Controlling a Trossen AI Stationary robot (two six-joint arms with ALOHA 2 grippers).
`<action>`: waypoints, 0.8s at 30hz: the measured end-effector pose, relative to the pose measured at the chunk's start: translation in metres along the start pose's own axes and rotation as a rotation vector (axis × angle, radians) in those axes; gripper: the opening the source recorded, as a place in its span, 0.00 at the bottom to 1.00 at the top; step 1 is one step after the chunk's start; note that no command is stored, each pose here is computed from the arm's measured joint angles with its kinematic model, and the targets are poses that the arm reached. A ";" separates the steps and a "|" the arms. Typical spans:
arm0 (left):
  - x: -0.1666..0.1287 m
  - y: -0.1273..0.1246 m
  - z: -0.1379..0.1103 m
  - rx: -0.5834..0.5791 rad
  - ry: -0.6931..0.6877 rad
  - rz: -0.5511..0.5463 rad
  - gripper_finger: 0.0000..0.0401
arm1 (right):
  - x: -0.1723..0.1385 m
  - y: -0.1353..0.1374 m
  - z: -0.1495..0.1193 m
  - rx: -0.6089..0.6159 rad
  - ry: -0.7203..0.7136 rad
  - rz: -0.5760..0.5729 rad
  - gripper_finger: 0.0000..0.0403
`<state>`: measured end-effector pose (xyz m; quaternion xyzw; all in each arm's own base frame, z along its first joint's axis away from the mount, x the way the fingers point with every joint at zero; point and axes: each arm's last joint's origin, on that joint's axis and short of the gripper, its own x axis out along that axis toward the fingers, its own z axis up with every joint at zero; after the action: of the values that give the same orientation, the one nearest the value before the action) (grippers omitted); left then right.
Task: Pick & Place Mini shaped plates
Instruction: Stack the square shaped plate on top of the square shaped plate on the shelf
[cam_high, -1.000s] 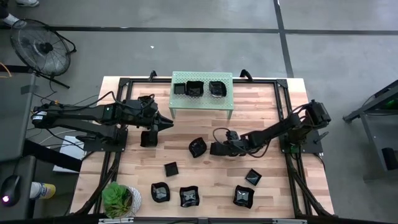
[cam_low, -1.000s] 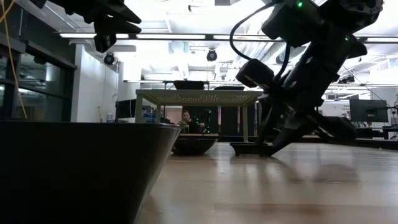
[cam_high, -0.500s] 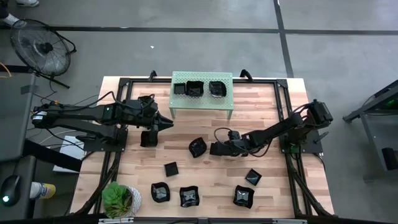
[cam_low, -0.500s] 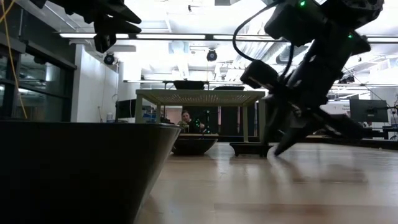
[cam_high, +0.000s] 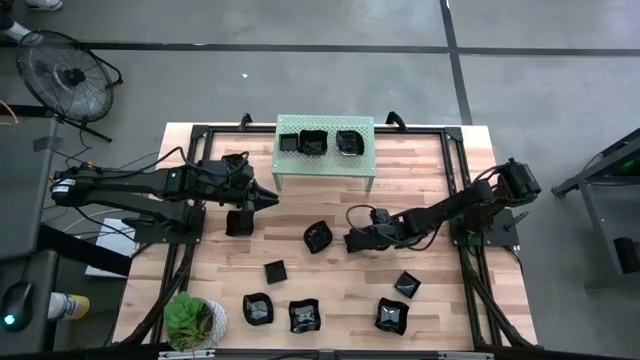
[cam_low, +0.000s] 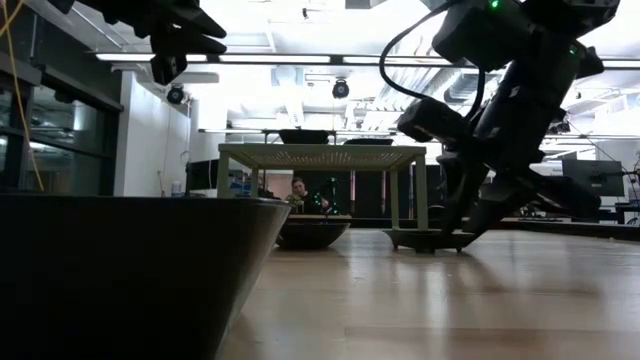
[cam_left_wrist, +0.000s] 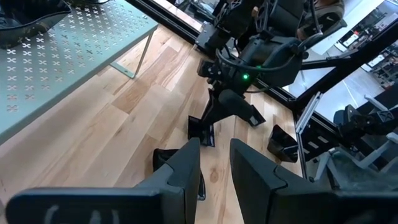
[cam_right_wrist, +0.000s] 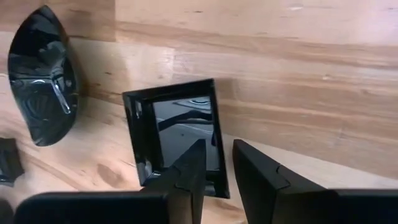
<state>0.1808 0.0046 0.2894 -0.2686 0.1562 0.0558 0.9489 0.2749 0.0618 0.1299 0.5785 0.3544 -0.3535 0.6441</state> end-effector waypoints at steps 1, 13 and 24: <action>0.000 0.000 0.000 0.000 0.002 0.001 0.21 | 0.000 0.000 0.000 0.000 -0.001 -0.002 0.18; 0.000 0.000 -0.001 -0.001 0.012 -0.002 0.21 | 0.000 0.000 0.000 -0.010 -0.003 -0.003 0.04; 0.000 0.000 -0.001 -0.001 0.012 -0.001 0.21 | -0.001 0.003 0.000 -0.025 -0.012 0.027 0.00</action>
<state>0.1805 0.0044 0.2886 -0.2695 0.1617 0.0536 0.9478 0.2769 0.0619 0.1323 0.5729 0.3472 -0.3436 0.6581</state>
